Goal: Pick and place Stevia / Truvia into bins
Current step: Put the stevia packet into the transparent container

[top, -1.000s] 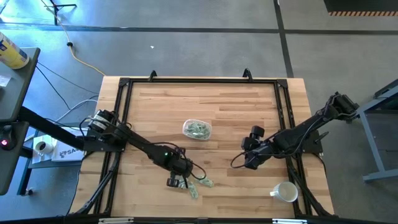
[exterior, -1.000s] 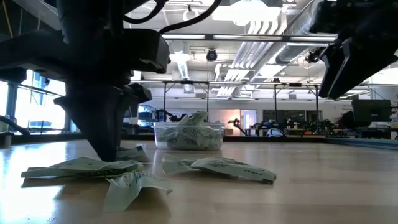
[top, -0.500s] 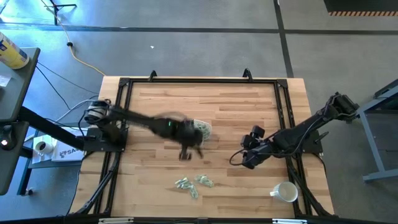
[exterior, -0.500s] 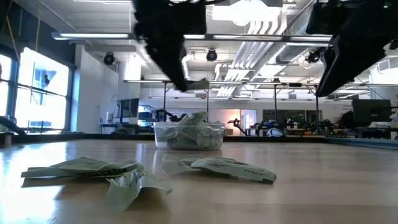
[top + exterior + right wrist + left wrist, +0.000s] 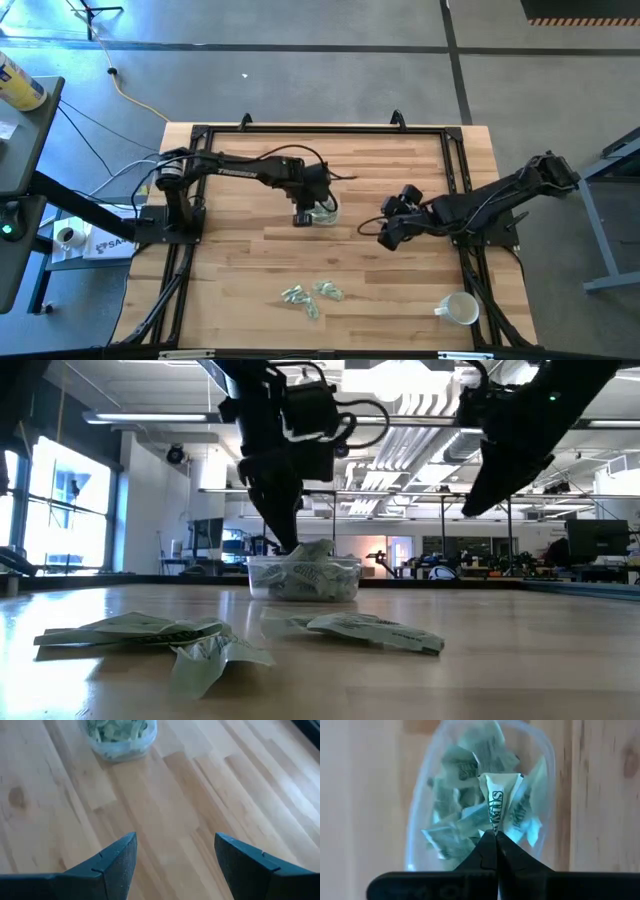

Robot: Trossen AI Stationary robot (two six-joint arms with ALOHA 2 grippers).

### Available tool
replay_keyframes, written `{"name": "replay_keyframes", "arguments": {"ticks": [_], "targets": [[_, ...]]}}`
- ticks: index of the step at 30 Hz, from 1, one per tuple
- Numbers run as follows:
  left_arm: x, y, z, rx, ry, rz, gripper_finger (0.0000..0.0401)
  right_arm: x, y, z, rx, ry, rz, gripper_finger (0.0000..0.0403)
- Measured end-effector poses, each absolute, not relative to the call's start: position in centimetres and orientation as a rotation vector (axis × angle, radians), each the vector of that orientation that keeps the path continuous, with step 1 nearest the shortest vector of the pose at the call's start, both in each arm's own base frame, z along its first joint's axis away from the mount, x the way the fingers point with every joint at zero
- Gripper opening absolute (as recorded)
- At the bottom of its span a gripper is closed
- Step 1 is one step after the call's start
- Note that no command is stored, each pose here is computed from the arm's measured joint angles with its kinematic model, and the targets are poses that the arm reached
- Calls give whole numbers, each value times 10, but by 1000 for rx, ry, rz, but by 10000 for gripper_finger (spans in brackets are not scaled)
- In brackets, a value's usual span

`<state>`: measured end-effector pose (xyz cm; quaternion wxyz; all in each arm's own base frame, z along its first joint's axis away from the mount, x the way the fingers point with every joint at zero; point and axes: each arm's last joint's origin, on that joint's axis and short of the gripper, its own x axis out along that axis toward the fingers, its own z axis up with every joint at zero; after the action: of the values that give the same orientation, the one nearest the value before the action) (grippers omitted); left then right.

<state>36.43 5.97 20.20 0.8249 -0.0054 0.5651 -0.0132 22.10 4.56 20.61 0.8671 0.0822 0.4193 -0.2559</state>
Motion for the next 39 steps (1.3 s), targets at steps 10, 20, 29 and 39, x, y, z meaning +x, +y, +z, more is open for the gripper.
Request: {"name": "replay_keyframes", "arguments": {"ticks": [10, 20, 29, 39], "targets": [[367, 56, 181, -80, 1293, 68, 89, 232, 40, 210, 212, 842, -441, 257], [352, 33, 229, -198, 1236, 159, 252, 243, 52, 206, 234, 833, -279, 257], [334, -58, 266, -236, 1128, 112, 250, 266, 92, 183, 320, 782, -119, 257], [302, -160, 268, -311, 1017, 200, 207, 320, 149, 156, 249, 801, -20, 257]]}}
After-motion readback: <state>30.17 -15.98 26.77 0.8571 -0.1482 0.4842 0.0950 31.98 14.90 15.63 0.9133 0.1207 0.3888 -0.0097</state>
